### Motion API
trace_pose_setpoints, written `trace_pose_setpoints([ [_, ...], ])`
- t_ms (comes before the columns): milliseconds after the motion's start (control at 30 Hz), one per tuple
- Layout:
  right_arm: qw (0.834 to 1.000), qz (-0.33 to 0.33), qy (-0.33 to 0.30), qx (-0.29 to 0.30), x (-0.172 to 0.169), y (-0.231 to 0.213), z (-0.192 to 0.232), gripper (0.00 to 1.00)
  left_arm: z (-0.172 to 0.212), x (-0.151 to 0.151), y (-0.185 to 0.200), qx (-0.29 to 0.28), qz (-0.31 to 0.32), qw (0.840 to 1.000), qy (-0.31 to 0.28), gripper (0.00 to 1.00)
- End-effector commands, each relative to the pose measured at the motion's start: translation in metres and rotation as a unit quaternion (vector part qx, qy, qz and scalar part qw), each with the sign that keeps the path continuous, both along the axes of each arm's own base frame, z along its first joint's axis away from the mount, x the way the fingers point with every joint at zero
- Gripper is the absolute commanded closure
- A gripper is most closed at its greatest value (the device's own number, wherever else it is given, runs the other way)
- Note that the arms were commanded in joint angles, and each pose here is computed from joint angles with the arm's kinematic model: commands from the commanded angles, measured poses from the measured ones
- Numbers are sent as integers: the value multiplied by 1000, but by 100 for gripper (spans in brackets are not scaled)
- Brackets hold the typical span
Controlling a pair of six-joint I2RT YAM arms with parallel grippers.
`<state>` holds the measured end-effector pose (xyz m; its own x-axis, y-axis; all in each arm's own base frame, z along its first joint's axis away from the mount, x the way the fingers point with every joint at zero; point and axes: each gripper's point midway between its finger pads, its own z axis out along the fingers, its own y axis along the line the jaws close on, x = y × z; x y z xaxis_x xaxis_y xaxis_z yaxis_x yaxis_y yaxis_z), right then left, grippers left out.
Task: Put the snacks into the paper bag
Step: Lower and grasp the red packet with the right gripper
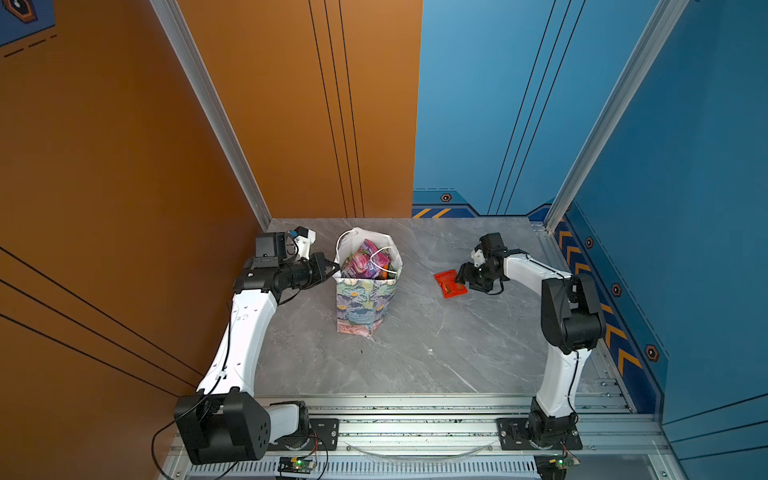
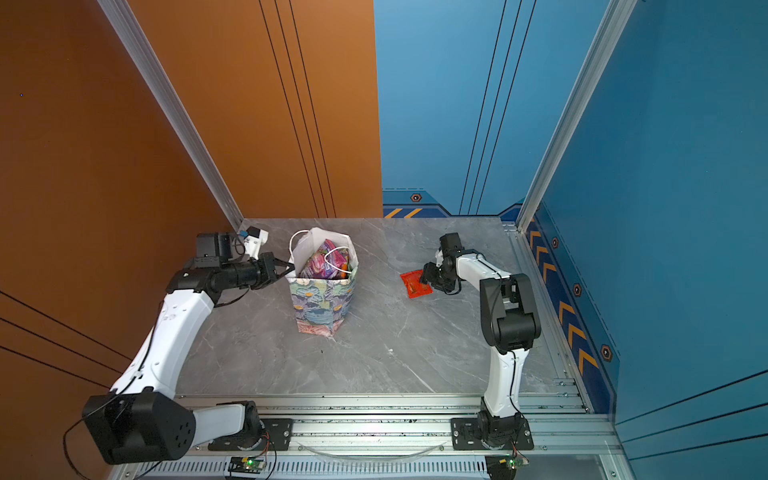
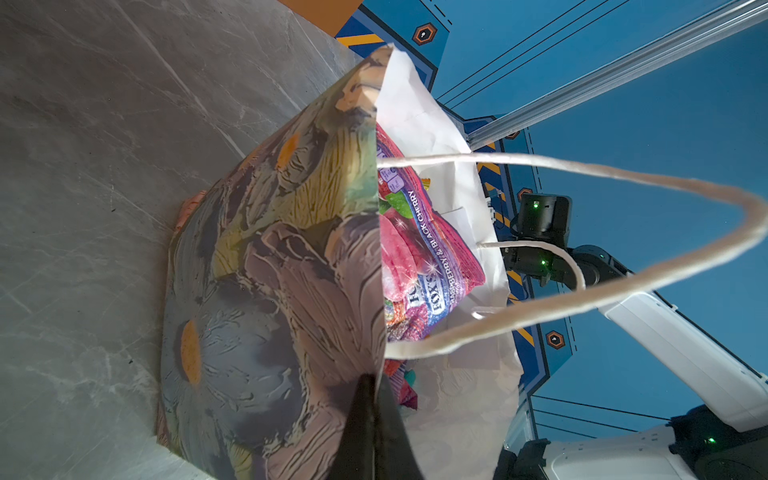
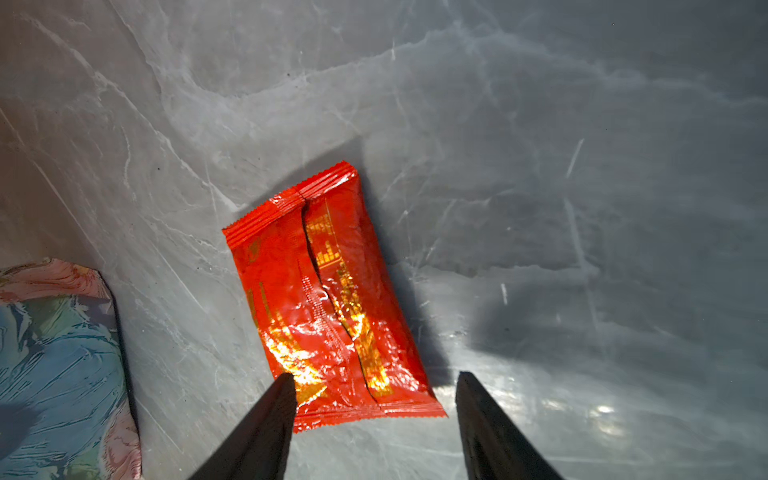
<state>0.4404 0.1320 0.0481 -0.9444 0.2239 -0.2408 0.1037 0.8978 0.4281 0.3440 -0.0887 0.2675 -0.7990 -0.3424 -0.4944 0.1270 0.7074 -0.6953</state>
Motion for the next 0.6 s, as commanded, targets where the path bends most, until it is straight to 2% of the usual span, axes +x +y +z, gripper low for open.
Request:
trace_pose_setpoints([
  [0,1000,20,1,8,1,13,1,37,4,0,1,-6,0,1000,-5,100],
  [233,999,32,18,9,-2,31,-16,39,3,1,1,-6,1,1000,-2,100],
  [500,999,33,29,3,-5,44,-31,61,3,1,2,-5,2,1000,-3,100],
  [567,999,35,23,1,-5,48,-28,70,2,1,2,-6,2,1000,-2,100],
])
